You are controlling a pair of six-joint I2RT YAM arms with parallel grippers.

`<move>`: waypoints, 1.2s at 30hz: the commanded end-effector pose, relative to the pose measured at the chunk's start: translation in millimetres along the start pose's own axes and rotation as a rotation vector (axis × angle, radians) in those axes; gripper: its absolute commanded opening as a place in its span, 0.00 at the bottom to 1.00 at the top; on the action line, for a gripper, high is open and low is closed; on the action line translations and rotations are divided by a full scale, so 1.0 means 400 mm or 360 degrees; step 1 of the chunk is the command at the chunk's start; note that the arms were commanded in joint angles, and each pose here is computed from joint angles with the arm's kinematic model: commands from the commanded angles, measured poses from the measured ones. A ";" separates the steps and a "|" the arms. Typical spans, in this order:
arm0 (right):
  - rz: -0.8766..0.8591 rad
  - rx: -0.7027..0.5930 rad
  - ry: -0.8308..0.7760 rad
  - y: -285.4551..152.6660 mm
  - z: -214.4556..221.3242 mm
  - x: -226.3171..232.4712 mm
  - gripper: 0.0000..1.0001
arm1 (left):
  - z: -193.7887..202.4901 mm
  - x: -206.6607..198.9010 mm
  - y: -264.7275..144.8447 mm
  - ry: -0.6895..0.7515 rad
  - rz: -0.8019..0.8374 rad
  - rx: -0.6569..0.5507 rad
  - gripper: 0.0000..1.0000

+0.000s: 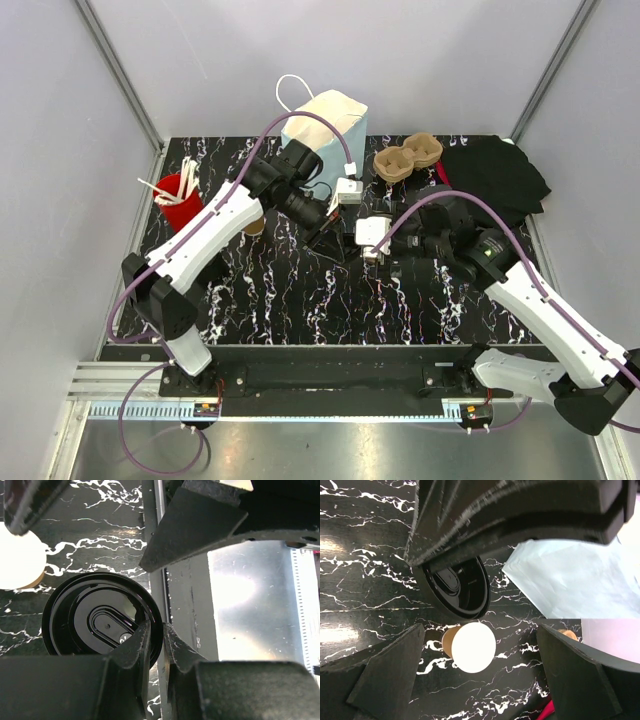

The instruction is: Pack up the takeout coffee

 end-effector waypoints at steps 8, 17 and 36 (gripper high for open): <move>-0.0113 -0.0056 -0.0074 0.031 -0.032 0.029 1.00 | -0.053 -0.031 -0.005 0.0036 0.0166 -0.0133 0.16; -0.0135 -0.0058 -0.0050 0.062 -0.036 0.039 0.77 | -0.055 -0.037 -0.001 0.0036 0.0226 -0.0149 0.16; -0.0247 -0.0092 0.0021 0.059 -0.047 0.068 0.27 | -0.068 -0.061 -0.025 0.0105 0.0195 -0.0165 0.38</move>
Point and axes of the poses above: each gripper's point midway between its finger pads, its own y axis out along the fingers, its own x axis along the line the jaws close on, z = x × y, the point moved 6 cm from there along -y, back along the fingers, and after that the axes turned 7 degrees about y, right-handed, at the moved point
